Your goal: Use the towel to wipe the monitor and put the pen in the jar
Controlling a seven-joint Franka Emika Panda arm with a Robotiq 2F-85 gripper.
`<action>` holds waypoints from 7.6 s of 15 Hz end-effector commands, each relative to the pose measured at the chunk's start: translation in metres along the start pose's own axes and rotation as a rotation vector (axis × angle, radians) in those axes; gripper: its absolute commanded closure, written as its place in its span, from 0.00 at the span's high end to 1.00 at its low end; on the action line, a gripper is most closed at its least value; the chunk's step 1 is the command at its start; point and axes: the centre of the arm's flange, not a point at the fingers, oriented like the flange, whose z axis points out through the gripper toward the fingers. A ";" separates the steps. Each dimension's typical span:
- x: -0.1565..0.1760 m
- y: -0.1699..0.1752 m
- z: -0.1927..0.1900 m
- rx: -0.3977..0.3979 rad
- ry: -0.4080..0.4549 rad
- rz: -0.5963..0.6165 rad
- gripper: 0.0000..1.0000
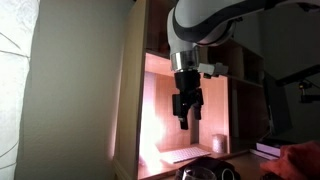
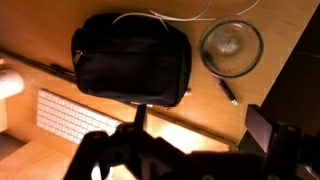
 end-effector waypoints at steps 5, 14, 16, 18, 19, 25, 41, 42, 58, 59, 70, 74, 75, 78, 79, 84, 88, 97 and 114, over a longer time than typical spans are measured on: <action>0.040 -0.014 0.001 0.050 -0.035 -0.150 1.00; 0.035 -0.030 0.051 0.046 -0.170 -0.176 1.00; 0.032 -0.031 0.063 0.050 -0.183 -0.181 1.00; 0.031 -0.032 0.074 0.050 -0.192 -0.187 1.00; 0.030 -0.033 0.078 0.051 -0.200 -0.177 1.00; 0.024 -0.034 0.093 0.059 -0.206 -0.168 1.00; 0.016 -0.033 0.115 0.097 -0.216 -0.111 0.41; 0.016 -0.034 0.115 0.094 -0.217 -0.100 0.34; 0.016 -0.001 0.118 0.041 -0.247 0.184 0.03; 0.016 0.007 0.122 0.044 -0.254 0.204 0.03; 0.012 0.052 0.140 0.066 -0.316 0.387 0.03; 0.011 0.063 0.139 0.059 -0.326 0.447 0.03; 0.009 0.067 0.140 0.061 -0.331 0.457 0.03; 0.006 0.080 0.147 0.061 -0.351 0.500 0.03; 0.004 0.085 0.150 0.065 -0.358 0.509 0.03; 0.000 0.104 0.157 0.079 -0.381 0.559 0.03; -0.003 0.114 0.162 0.081 -0.400 0.600 0.03; -0.013 0.127 0.160 0.141 -0.389 0.680 0.35; -0.009 0.065 0.059 0.132 -0.043 0.559 1.00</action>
